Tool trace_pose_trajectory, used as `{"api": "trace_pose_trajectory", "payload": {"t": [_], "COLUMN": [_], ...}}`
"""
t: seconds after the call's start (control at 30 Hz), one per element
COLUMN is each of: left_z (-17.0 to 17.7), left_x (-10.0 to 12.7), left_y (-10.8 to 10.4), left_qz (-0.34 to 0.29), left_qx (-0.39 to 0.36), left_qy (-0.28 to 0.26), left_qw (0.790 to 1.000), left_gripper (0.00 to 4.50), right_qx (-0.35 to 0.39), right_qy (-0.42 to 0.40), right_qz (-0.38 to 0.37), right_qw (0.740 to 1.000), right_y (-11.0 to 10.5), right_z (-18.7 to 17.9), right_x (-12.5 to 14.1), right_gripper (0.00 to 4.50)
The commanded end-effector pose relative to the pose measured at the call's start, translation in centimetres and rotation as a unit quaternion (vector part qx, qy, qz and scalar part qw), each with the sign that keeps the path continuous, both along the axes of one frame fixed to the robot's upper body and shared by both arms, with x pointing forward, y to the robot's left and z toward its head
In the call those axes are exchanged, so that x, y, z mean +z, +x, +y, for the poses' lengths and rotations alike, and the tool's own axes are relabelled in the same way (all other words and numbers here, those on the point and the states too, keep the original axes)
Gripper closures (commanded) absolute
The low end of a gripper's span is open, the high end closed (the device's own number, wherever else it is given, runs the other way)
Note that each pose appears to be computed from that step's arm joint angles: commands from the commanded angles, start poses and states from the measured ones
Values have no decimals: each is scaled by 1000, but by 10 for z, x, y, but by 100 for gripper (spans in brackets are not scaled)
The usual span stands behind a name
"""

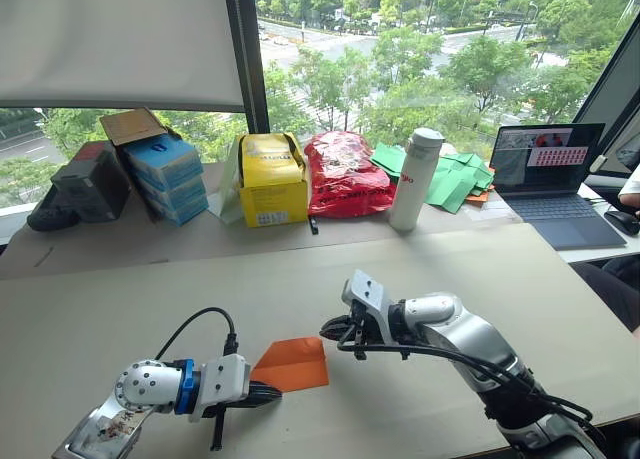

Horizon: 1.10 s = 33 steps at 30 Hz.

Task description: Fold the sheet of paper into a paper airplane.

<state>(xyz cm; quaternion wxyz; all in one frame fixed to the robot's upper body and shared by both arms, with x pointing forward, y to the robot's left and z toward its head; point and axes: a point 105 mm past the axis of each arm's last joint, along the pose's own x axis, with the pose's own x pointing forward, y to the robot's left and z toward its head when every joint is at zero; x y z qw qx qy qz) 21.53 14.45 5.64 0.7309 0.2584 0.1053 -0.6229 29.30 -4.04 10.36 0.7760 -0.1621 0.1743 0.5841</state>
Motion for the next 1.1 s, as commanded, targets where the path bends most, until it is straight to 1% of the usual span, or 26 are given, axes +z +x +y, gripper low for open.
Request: {"api": "trace_pose_trajectory", "payload": {"t": [0.03,0.1,0.33,0.4,0.5,0.67,0.97,1.1], "left_z": [11,12,16,17,21,24,29,28], "left_x": [-22,-24,-36,-39,-44,-50,-54,-52], "left_y": [-7,-7,-5,-5,-6,-7,-5,-4], "left_qz": [31,31,34,34,35,37,37,36], "left_qx": [15,16,18,19,21,23,31,30], "left_qy": [34,35,38,40,41,43,43,42], "left_qw": [999,999,999,998,998,998,998,998], "left_gripper": [450,450,450,450,450,450,450,450], "right_qx": [19,27,56,54,59,57,74,65], "right_qy": [42,56,65,65,68,73,84,94], "right_qz": [10,34,83,92,93,93,76,63], "right_qw": [999,997,993,992,992,991,991,991], "right_y": [0,-2,-8,-8,-9,-9,-19,-19], "right_z": [7,11,19,20,20,19,19,18], "right_x": [16,15,4,0,-2,-2,0,1], "right_gripper": [262,188,188,188,270,446,449,449]}}
